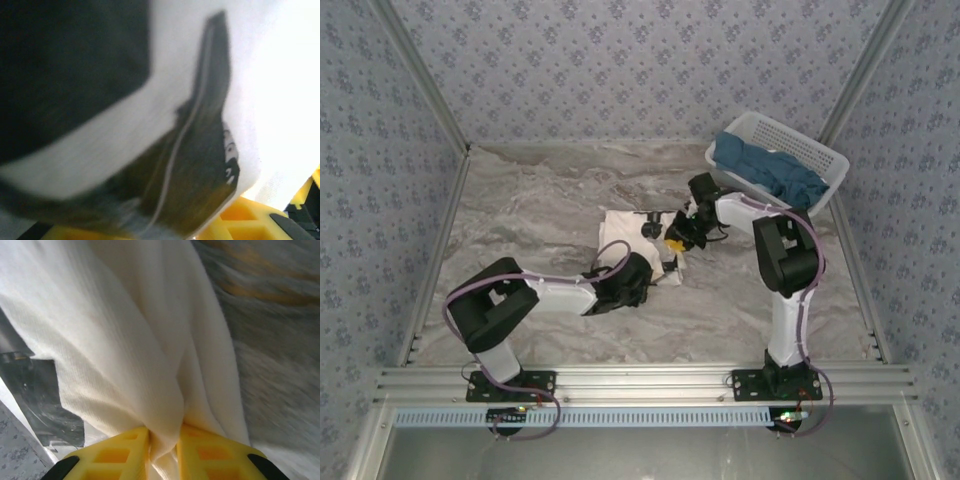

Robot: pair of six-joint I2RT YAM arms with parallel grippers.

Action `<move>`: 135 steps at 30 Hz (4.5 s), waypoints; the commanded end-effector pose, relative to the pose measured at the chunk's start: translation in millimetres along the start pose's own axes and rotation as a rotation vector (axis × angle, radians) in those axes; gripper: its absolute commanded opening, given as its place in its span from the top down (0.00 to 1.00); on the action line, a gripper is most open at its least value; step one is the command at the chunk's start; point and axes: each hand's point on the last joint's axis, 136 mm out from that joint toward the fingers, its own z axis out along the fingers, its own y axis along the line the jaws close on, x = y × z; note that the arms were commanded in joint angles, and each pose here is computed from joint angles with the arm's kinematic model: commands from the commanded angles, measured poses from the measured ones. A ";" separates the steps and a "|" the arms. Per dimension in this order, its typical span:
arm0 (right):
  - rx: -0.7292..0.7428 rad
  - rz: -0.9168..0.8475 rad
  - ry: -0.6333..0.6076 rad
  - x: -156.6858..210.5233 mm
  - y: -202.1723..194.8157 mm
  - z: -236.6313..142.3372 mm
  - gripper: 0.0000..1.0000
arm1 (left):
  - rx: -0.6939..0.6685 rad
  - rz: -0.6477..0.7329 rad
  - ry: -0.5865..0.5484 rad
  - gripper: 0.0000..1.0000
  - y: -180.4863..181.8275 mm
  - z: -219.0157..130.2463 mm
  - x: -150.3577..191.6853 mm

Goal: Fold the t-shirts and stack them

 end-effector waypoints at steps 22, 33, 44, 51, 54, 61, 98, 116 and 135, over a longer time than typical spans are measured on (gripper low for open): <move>-0.130 -0.084 -0.305 8.4 40.7 -158.0 0.46 | 0.048 -0.413 -0.357 0.79 -35.2 1.9 -268.9; -0.090 -0.028 -0.276 74.3 -5.9 -165.9 0.45 | 0.028 -0.250 -0.307 0.77 -77.7 1.3 -388.2; -0.077 -0.032 -0.284 78.0 -9.4 -169.9 0.45 | 0.183 -0.205 -0.280 0.55 -138.1 -17.4 -352.1; -0.083 -0.018 -0.296 79.4 -12.1 -168.7 0.45 | 0.239 -0.095 -0.162 0.59 -177.9 -44.4 -297.2; -0.090 -0.017 -0.298 78.3 -10.7 -168.2 0.45 | 0.163 -0.005 -0.172 0.63 -184.2 -50.2 -304.0; -0.095 -0.018 -0.297 81.9 -9.9 -170.9 0.45 | 0.073 0.116 -0.111 0.69 -186.6 -9.4 -334.2; 0.279 0.005 -1.055 43.0 -53.7 -331.3 0.00 | -0.152 0.704 -0.836 0.02 -124.6 -285.1 -275.0; 0.696 -0.439 -1.116 -12.7 -170.1 -213.7 0.00 | -0.216 1.069 -0.938 0.02 -34.0 -187.4 -346.3; 0.479 -0.473 -1.306 -57.2 -181.9 -203.7 0.00 | -0.038 1.195 -1.018 0.02 -51.1 -159.8 -354.4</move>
